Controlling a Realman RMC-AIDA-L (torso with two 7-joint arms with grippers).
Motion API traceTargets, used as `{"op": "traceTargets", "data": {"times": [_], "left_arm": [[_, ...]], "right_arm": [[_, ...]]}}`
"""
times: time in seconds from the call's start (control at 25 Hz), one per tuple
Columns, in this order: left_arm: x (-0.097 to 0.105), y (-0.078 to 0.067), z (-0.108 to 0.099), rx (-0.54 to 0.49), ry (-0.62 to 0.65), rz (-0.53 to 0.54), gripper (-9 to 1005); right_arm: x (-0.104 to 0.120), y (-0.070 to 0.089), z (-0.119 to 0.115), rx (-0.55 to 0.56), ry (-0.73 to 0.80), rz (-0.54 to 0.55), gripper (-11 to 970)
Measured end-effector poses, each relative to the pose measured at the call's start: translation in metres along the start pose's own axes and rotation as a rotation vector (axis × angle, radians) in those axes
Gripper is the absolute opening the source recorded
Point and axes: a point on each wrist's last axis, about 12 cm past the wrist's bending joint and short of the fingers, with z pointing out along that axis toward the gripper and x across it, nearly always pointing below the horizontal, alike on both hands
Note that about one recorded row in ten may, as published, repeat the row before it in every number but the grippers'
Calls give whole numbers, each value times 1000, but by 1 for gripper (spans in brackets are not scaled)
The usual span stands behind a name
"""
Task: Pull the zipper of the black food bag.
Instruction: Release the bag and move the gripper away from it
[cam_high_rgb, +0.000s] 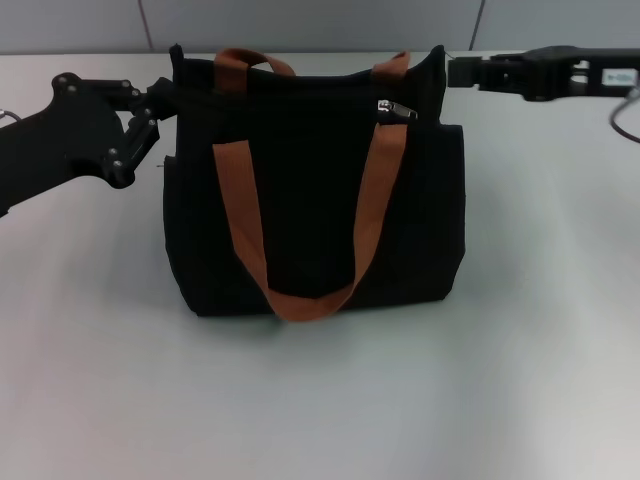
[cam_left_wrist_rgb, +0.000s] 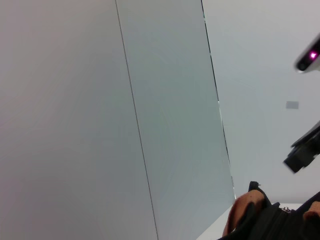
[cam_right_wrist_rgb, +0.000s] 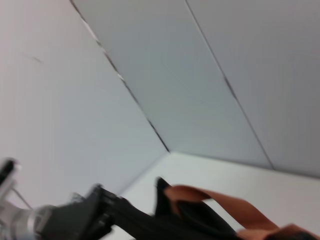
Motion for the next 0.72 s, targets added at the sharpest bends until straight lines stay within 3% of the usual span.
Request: {"op": "traceTargets", "data": {"times": [0.24,0.44,0.72], "left_arm": [[5,-5,3,-8,2,-35,32],[11,-7,3,-37,23,-82,32],[15,-8,-4,-50,33,-148,32]], "right_arm": [[38,-6,-22,-108,-140,-104,233],[76,0,-32,-215,-226,-261,351],[125,14,-39,-301,-137,-383,498]]}}
